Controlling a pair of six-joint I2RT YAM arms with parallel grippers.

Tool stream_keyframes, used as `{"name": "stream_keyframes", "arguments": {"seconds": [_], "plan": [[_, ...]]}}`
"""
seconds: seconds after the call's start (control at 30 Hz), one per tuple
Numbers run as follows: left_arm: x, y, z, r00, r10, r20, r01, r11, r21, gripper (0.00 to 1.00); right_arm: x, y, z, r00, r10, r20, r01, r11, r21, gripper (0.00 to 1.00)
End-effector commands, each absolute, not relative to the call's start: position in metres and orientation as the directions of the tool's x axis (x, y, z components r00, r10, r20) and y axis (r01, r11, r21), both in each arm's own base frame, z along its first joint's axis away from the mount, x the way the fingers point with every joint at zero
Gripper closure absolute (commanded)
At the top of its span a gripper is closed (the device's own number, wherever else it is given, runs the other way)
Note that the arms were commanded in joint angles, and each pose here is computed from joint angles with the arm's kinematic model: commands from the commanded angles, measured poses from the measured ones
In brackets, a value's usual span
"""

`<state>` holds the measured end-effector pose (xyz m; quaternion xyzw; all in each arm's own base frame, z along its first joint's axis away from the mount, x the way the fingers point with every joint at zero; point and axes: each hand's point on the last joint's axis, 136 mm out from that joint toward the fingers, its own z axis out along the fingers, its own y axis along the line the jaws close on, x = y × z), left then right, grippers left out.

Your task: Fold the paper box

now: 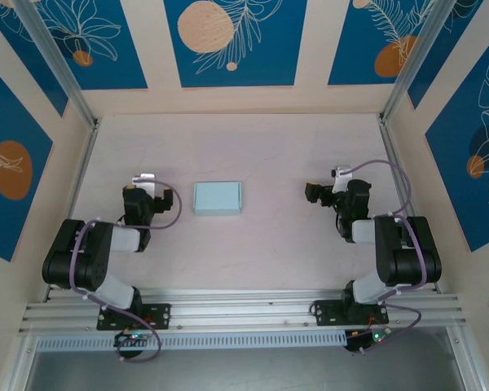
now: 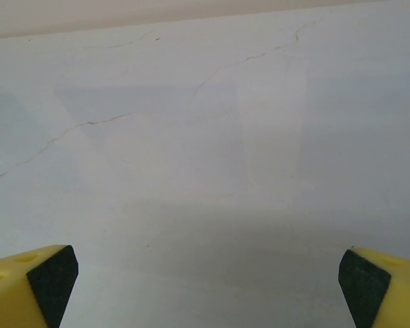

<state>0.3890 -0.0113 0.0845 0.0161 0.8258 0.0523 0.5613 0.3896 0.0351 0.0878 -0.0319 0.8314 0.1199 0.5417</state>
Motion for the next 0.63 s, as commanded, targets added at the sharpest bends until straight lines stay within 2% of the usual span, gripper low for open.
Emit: {"name": "stream_keyframes", "arguments": {"seconds": [0.0,0.6], "plan": [[0.3914,-0.0041,0.0909,-0.35,0.064,-0.935,-0.066,0.994,0.092,0.0,0.395,0.0331,0.0942,-0.393,0.08,-0.916,-0.168,0.973,0.157,0.0],[0.3917,-0.0064,0.0907,-0.351,0.069,-0.934,-0.053,0.994,0.093,0.0,0.3951,0.0331,0.0942,-0.393,0.08,-0.916,-0.168,0.973,0.157,0.0]]}}
